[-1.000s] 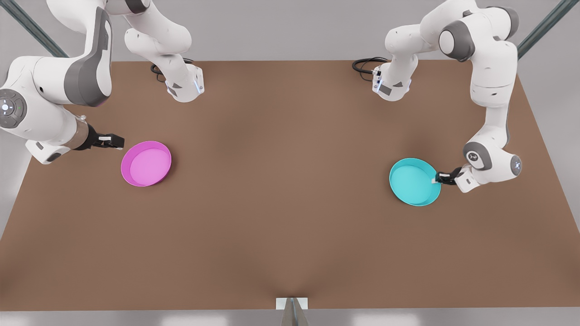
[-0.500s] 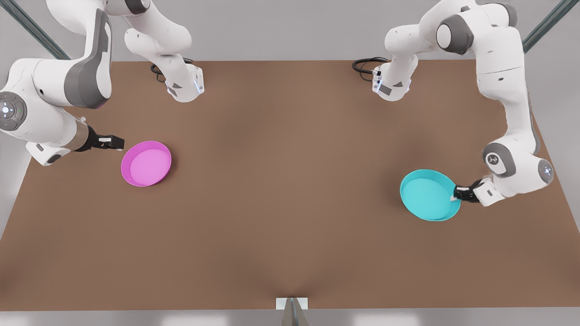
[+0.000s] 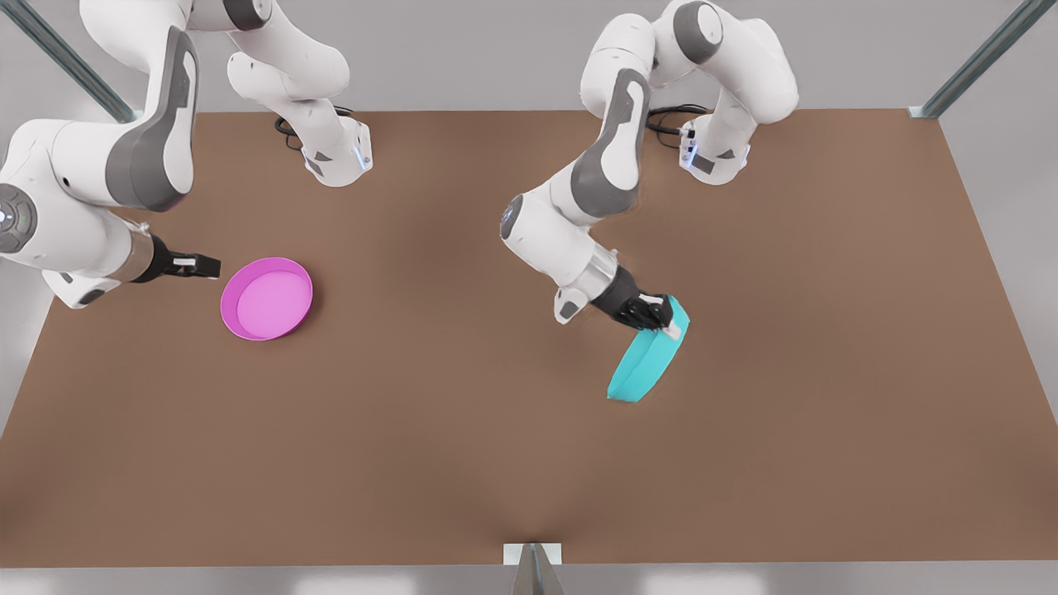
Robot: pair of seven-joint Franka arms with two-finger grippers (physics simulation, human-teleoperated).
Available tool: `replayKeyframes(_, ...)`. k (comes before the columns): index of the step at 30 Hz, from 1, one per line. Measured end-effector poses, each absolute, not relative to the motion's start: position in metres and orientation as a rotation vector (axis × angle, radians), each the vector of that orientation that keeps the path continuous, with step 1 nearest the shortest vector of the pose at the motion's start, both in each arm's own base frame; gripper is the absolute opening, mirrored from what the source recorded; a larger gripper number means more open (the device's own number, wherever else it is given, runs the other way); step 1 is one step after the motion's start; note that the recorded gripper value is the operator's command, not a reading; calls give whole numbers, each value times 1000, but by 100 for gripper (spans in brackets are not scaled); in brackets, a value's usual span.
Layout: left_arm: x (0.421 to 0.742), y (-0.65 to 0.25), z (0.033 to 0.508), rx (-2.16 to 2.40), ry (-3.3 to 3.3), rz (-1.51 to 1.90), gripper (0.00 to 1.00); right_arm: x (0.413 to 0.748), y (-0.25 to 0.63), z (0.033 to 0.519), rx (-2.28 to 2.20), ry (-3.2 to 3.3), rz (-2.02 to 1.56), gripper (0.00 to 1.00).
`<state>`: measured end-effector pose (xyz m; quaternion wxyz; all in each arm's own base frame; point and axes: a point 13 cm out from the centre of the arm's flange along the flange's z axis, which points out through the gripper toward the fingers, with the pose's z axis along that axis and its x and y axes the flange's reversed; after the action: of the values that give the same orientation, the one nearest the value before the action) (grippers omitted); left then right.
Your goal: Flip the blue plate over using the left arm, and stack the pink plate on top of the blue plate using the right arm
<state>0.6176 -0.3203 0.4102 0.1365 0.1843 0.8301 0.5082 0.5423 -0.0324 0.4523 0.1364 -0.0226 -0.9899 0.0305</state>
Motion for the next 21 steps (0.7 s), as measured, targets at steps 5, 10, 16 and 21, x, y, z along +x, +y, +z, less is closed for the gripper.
replayKeyframes(5, 590, -380, 387, 414, 2215, 1509, 21, 543, -36, 448, -77, -2858, 80, 100)
replayKeyframes(10, 568, -418, 322, 410, 2013, 1591, 21, 543, -35, 445, -76, -2852, 75, 100)
replayKeyframes(16, 568, -431, 250, 357, 1798, 1555, 21, 540, -41, 434, -101, -2828, 54, 100)
replayKeyframes(21, 558, -441, 226, 222, 1717, 1432, 21, 540, -41, 433, -103, -2827, 48, 100)
